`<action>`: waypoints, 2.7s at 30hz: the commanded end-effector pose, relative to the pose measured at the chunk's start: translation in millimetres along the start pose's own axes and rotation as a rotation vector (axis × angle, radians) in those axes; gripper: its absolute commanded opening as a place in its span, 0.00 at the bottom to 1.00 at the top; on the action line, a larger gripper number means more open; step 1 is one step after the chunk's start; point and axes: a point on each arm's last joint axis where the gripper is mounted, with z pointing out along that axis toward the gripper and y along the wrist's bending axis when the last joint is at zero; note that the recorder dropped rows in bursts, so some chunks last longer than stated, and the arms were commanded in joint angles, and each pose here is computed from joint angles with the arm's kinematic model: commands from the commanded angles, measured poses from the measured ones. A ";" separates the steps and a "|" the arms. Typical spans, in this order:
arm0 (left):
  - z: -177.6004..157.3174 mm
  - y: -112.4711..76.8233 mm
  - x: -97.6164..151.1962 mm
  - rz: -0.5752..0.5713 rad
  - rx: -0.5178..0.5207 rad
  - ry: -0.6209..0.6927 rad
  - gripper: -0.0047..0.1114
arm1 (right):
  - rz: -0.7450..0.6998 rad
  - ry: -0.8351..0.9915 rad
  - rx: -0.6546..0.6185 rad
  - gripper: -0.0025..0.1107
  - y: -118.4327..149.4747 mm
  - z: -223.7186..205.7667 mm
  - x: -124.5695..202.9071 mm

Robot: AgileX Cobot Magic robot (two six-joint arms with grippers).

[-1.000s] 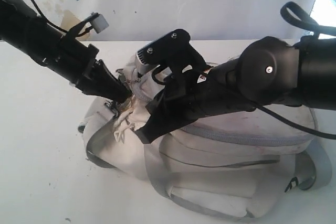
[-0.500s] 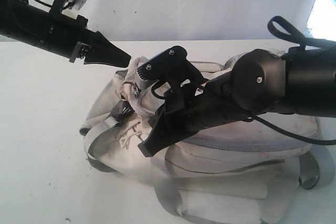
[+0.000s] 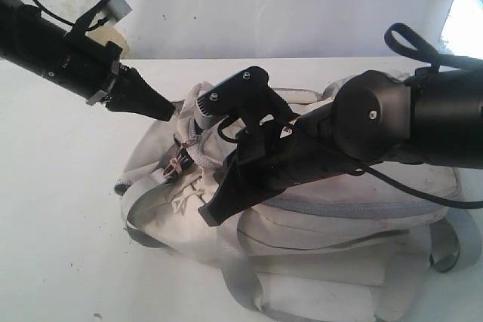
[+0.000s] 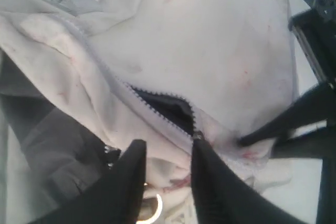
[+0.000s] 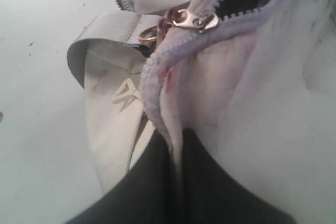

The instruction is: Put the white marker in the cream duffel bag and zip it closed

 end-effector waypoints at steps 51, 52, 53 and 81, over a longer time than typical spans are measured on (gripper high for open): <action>84.7 75.9 -56.4 -0.168 -0.286 -0.032 0.04 | 0.023 0.090 -0.061 0.15 3.1 -0.4 10.0; 80.5 76.9 -59.2 -0.193 -0.279 -0.056 0.04 | 0.023 0.088 -0.060 0.15 3.0 -0.4 9.9; 74.8 79.3 -61.7 -0.228 -0.271 -0.085 0.04 | 0.021 0.083 -0.055 0.15 2.5 -0.3 9.4; -13.6 144.3 -57.4 -0.792 -0.201 -0.538 0.04 | 0.101 0.039 -0.019 0.02 -0.6 0.0 5.4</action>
